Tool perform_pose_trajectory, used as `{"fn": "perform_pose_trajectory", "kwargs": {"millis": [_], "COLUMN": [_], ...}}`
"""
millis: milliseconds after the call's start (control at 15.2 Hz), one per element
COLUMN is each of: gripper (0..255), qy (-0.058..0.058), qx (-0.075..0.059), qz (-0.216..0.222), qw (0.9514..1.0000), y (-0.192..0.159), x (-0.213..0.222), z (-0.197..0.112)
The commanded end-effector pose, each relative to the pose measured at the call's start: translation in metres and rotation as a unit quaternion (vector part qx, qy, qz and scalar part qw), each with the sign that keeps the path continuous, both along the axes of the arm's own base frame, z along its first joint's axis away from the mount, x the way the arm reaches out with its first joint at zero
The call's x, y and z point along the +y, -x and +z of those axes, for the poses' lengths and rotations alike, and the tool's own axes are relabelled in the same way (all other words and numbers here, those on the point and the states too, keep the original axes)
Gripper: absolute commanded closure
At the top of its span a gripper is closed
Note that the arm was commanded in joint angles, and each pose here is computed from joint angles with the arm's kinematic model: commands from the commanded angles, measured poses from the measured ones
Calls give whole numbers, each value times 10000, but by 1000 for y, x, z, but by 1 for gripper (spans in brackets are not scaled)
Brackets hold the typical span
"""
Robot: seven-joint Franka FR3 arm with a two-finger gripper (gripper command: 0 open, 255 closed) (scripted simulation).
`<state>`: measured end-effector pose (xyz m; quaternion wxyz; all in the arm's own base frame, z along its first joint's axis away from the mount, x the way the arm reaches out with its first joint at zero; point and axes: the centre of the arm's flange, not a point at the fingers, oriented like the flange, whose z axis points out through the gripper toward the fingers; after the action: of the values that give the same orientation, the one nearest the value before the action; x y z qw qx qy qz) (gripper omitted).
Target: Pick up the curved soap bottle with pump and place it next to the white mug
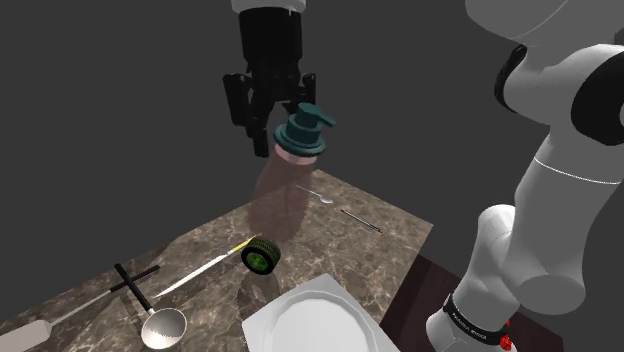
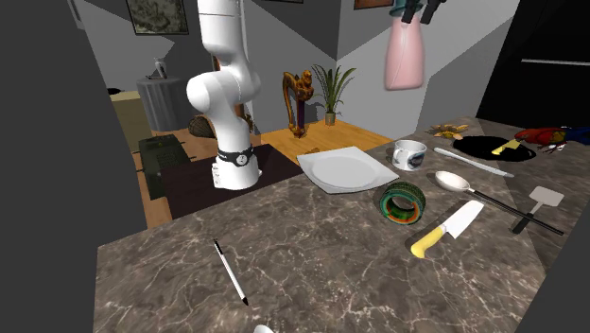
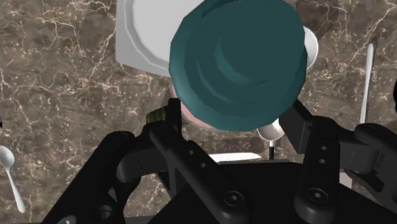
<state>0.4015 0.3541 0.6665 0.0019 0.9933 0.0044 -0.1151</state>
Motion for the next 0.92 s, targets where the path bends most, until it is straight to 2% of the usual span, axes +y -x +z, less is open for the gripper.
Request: {"fn": "perform_pose_trajectory", "kwargs": {"millis": [0,858], "gripper": [255,255], "qy": [0,0], "qx": [-2,-2], "qz": [-9,-9], "qw": [10000,10000], "y": [15,115], "x": [21,160], "z": [-1,0]}}
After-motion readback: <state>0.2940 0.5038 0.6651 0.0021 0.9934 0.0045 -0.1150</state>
